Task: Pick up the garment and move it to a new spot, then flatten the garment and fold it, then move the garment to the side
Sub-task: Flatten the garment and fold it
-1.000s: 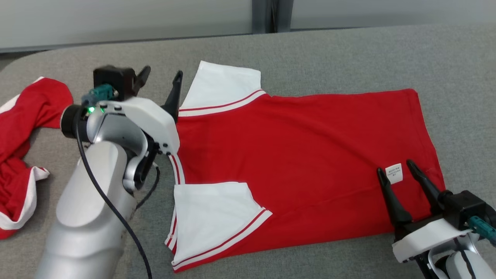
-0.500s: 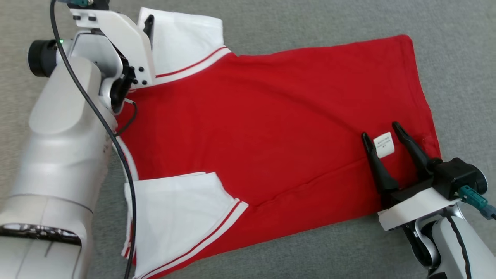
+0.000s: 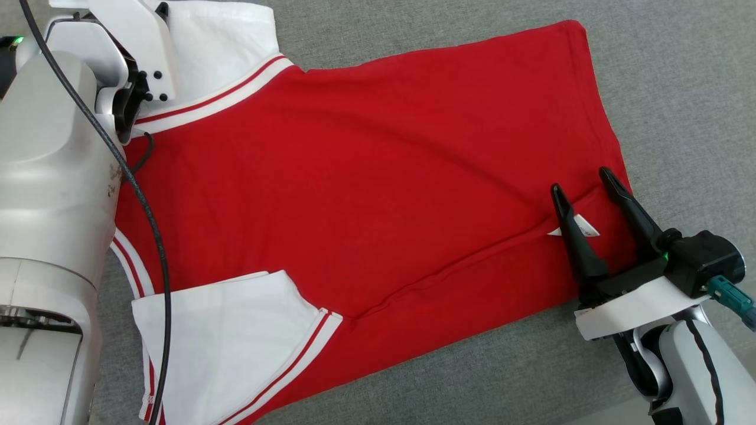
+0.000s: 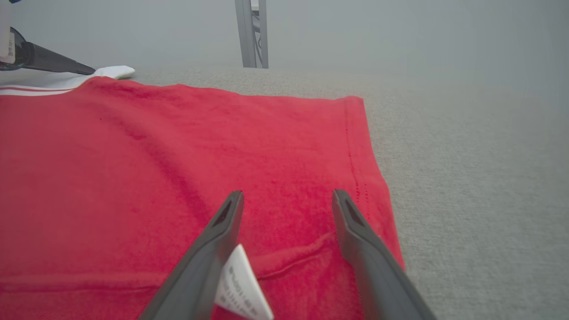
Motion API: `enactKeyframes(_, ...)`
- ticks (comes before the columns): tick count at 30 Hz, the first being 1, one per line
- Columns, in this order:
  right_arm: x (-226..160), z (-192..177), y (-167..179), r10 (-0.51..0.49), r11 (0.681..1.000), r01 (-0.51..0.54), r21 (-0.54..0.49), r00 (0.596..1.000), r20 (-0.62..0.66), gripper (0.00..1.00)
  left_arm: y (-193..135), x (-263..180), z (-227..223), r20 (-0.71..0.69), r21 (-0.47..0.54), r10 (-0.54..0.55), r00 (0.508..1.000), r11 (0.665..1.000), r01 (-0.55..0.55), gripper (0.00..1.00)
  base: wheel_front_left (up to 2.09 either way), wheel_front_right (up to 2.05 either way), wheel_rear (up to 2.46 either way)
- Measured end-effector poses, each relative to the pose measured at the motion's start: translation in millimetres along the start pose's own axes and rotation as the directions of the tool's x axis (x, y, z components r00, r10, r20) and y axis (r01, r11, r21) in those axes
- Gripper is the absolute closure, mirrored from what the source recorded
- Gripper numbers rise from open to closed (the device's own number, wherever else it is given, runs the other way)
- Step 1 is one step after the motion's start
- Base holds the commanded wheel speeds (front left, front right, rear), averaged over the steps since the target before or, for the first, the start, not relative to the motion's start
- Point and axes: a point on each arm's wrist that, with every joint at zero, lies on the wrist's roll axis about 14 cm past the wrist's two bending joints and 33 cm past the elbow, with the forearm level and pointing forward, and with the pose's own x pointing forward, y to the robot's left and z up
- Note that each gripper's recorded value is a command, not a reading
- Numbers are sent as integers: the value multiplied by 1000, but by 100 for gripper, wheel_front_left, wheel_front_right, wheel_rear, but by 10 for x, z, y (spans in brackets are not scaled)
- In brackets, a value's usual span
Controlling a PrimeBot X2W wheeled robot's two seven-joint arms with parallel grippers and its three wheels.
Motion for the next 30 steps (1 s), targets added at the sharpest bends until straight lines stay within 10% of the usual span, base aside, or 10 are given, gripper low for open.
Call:
enactKeyframes(2,-9,15,-10,-3,1000,3,-1,1000,4,0,-10,9,7,-3,5,-2,1000,1000,2,31,0,0,0)
enactKeyframes(4,-18,25,-18,-6,1000,6,-3,1000,6,0,-37,22,1,-7,14,-8,1000,1000,8,100,0,0,0)
enactKeyframes(13,74,244,-194,-51,999,51,9,996,70,0,-160,34,59,14,41,-58,998,998,57,100,0,0,0)
enactKeyframes(30,954,449,-442,-26,995,54,83,952,-306,0,-152,-158,429,120,-3,-105,987,994,106,100,0,0,0)
